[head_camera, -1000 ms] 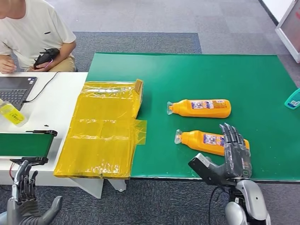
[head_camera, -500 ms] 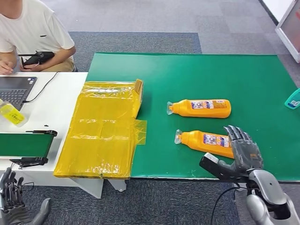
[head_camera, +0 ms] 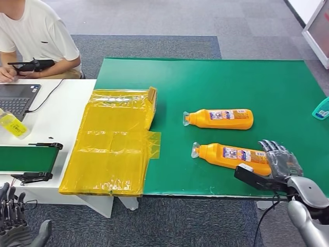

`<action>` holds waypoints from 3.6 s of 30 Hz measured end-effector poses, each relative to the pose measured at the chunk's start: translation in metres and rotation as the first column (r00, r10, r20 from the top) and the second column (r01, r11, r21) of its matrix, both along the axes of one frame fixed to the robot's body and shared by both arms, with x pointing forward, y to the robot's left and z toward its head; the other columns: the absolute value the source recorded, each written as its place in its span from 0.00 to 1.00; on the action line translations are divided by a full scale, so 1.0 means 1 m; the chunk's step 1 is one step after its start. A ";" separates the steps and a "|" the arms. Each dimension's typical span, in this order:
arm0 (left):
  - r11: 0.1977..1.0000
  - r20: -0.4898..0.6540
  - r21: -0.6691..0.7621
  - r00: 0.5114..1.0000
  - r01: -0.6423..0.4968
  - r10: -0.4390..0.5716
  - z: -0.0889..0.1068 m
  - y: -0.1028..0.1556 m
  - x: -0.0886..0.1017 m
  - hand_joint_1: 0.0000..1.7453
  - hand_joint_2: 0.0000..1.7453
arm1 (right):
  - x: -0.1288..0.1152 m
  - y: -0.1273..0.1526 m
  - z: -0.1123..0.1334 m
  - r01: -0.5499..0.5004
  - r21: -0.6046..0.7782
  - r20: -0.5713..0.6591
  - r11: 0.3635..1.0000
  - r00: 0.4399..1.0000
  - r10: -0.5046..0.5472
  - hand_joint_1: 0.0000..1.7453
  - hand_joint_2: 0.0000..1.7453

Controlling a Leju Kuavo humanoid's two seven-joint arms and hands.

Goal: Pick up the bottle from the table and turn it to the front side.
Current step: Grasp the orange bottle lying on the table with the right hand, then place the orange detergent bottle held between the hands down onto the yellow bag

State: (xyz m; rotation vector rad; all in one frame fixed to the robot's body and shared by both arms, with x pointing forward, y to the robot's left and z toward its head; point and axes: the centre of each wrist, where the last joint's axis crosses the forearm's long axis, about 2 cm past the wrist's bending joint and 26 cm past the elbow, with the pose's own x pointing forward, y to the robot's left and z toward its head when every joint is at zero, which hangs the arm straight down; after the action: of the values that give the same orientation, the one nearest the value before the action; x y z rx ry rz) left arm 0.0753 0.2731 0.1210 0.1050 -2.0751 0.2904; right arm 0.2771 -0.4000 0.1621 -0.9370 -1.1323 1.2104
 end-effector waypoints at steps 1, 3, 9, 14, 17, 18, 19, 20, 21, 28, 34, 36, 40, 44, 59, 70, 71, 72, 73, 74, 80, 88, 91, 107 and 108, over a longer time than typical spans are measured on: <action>1.000 -0.006 0.009 1.000 0.004 -0.004 0.000 0.000 0.000 0.00 1.00 | 0.003 -0.001 -0.002 0.002 -0.009 -0.006 1.000 1.000 -0.002 0.00 1.00; 1.000 -0.016 0.023 1.000 0.020 -0.020 0.000 0.001 0.002 0.00 1.00 | 0.010 -0.001 -0.006 0.006 -0.033 -0.016 0.999 1.000 -0.007 0.00 1.00; 0.997 -0.030 0.058 0.998 0.057 -0.056 0.001 0.001 0.006 0.00 1.00 | 0.032 -0.001 -0.021 0.006 -0.072 -0.055 0.997 0.998 -0.010 0.00 1.00; 0.996 -0.034 0.055 0.997 0.066 -0.064 0.001 0.001 0.006 0.00 1.00 | 0.043 0.004 -0.033 -0.004 -0.099 -0.099 0.995 0.995 -0.005 0.00 1.00; 0.996 -0.039 0.052 0.997 0.073 -0.071 0.001 0.001 0.007 0.00 1.00 | 0.049 0.008 -0.039 -0.012 -0.117 -0.123 0.993 0.992 -0.002 0.00 1.00; 0.996 -0.040 0.052 0.997 0.075 -0.073 0.001 0.001 0.007 0.00 1.00 | 0.051 0.009 -0.039 -0.014 -0.120 -0.125 0.993 0.992 -0.001 0.00 1.00; 0.996 -0.040 0.052 0.996 0.076 -0.074 0.001 0.001 0.007 0.00 1.00 | 0.053 0.010 -0.040 -0.014 -0.122 -0.126 0.992 0.992 -0.001 0.07 1.00; 0.996 -0.040 0.053 0.996 0.078 -0.076 0.001 0.001 0.007 0.00 1.00 | 0.055 0.010 -0.041 -0.014 -0.124 -0.128 0.992 0.992 -0.002 0.27 1.00; 0.995 -0.041 0.054 0.996 0.080 -0.077 0.001 0.001 0.007 0.00 1.00 | 0.056 0.011 -0.041 -0.014 -0.126 -0.129 0.992 0.992 -0.002 0.46 1.00; 0.995 -0.045 0.060 0.996 0.082 -0.080 0.001 0.001 0.007 0.00 1.00 | 0.057 0.015 -0.049 -0.027 -0.125 -0.146 0.992 0.989 0.008 1.00 1.00; 0.995 -0.045 0.059 0.996 0.082 -0.079 0.001 0.001 0.006 0.00 1.00 | 0.057 0.016 -0.050 -0.042 -0.108 -0.138 0.993 0.990 0.026 1.00 1.00; 0.995 -0.045 0.059 0.996 0.083 -0.081 0.001 0.001 0.006 0.00 1.00 | 0.056 0.017 -0.050 -0.069 -0.064 -0.122 0.996 0.991 0.061 1.00 1.00; 0.993 -0.040 0.059 0.995 0.098 -0.096 0.001 0.001 0.007 0.00 1.00 | 0.044 0.023 -0.054 -0.154 0.081 -0.052 0.985 0.986 0.158 1.00 1.00; 0.991 -0.038 0.061 0.993 0.115 -0.113 0.001 0.001 0.007 0.00 1.00 | 0.027 0.035 -0.058 -0.233 0.202 0.040 0.951 0.972 0.230 1.00 1.00; 0.970 0.027 0.064 0.971 0.237 -0.239 0.015 -0.021 0.036 0.00 1.00 | 0.004 0.153 -0.029 -0.503 0.731 0.490 0.462 0.857 0.157 1.00 1.00; 0.865 0.167 -0.114 0.868 0.488 -0.467 0.029 -0.064 0.079 0.00 1.00 | -0.008 0.226 -0.009 -0.663 0.620 0.638 0.420 0.738 0.222 1.00 1.00; 0.857 0.171 -0.128 0.862 0.499 -0.477 0.029 -0.067 0.082 0.00 1.00 | -0.010 0.232 -0.010 -0.672 0.615 0.641 0.413 0.731 0.235 1.00 1.00; 0.850 0.173 -0.139 0.857 0.509 -0.485 0.029 -0.069 0.085 0.00 1.00 | -0.011 0.237 -0.011 -0.679 0.611 0.642 0.407 0.726 0.248 1.00 1.00; 0.845 0.171 -0.146 0.854 0.515 -0.491 0.028 -0.070 0.088 0.00 1.00 | -0.013 0.242 -0.012 -0.686 0.607 0.642 0.401 0.720 0.261 1.00 1.00; 0.842 0.165 -0.147 0.852 0.519 -0.496 0.028 -0.071 0.091 0.00 1.00 | -0.014 0.247 -0.014 -0.693 0.604 0.641 0.394 0.716 0.277 1.00 1.00; 0.838 0.119 -0.105 0.843 0.536 -0.525 0.025 -0.073 0.101 0.00 1.00 | -0.024 0.270 -0.023 -0.719 0.599 0.625 0.353 0.695 0.355 1.00 1.00; 0.825 0.084 -0.055 0.826 0.562 -0.557 0.020 -0.071 0.102 0.00 1.00 | -0.031 0.285 -0.035 -0.716 0.611 0.598 0.337 0.697 0.397 1.00 1.00; 0.818 0.066 -0.016 0.817 0.574 -0.572 0.020 -0.073 0.102 0.00 1.00 | -0.030 0.288 -0.039 -0.704 0.618 0.578 0.349 0.708 0.406 1.00 1.00; 0.725 0.001 0.168 0.735 0.668 -0.678 0.023 -0.104 0.104 0.00 1.00 | -0.018 0.296 -0.061 -0.666 0.633 0.495 0.396 0.741 0.454 1.00 1.00; 0.725 -0.004 0.170 0.736 0.667 -0.677 0.022 -0.104 0.105 0.02 1.00 | -0.018 0.296 -0.061 -0.665 0.634 0.493 0.396 0.741 0.455 1.00 1.00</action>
State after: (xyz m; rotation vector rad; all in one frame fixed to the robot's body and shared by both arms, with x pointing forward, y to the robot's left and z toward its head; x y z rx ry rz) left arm 0.1799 0.1692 0.1429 -0.5705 -2.0408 -0.3332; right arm 0.2595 -0.1038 0.1008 0.0529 -2.0827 0.9184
